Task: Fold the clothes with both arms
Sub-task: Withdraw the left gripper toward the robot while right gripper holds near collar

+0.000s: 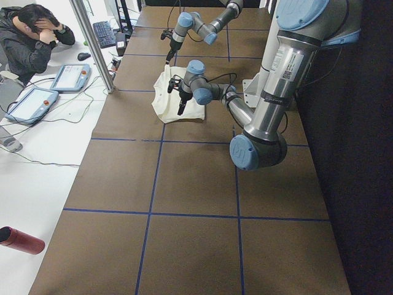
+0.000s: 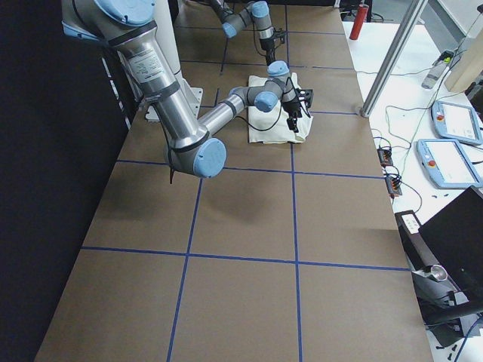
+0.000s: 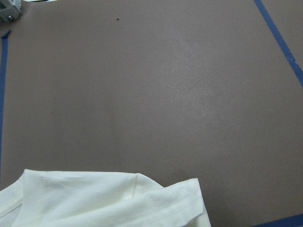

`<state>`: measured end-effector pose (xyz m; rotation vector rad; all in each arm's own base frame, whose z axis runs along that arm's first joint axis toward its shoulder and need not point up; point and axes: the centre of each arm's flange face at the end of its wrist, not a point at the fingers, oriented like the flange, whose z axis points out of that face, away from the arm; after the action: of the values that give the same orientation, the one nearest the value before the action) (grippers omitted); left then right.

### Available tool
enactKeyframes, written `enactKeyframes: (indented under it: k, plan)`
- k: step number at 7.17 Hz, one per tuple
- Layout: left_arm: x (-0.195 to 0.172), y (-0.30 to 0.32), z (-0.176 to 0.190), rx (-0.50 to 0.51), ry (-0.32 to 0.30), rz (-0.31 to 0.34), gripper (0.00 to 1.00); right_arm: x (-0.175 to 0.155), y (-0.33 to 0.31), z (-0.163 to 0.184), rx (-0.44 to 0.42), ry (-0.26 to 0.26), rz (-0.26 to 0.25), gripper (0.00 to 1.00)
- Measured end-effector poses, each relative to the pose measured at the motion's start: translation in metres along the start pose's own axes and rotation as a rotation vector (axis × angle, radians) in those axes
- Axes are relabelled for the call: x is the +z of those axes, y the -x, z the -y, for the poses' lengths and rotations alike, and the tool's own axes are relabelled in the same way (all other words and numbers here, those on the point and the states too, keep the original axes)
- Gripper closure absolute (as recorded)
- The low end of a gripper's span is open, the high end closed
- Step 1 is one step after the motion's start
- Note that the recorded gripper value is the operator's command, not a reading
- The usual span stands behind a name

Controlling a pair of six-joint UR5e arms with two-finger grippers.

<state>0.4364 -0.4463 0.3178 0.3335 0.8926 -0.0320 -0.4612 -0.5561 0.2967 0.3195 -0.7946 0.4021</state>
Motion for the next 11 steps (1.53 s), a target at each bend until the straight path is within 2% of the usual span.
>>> enactKeyframes:
  k: [2, 4, 5, 6, 7, 8, 11]
  plan:
    - [0.008, 0.009, -0.050, -0.044, 0.029, -0.055, 0.30, -0.001, -0.002, 0.000, -0.001, 0.000, 0.002, 0.00]
    - [0.021, 0.010, -0.084, -0.065, 0.041, -0.075, 0.36, -0.001, -0.003, 0.000, 0.002, -0.001, 0.000, 0.00]
    - [0.025, 0.006, -0.095, -0.070, 0.052, -0.079, 0.42, 0.000, -0.004, 0.000, 0.002, -0.001, -0.001, 0.00]
    - [0.028, 0.002, -0.102, -0.070, 0.061, -0.081, 0.65, 0.000, -0.004, 0.000, 0.002, -0.001, -0.002, 0.00]
    - [0.029, 0.000, -0.105, -0.070, 0.065, -0.083, 0.96, 0.000, -0.005, 0.000, 0.003, -0.001, -0.003, 0.00]
    - [0.029, -0.002, -0.106, -0.069, 0.066, -0.085, 1.00, 0.001, -0.005, 0.000, 0.003, -0.001, -0.004, 0.00]
    - [0.025, 0.000, -0.103, -0.067, 0.057, -0.087, 1.00, 0.000, -0.005, 0.000, 0.001, -0.002, -0.003, 0.00]
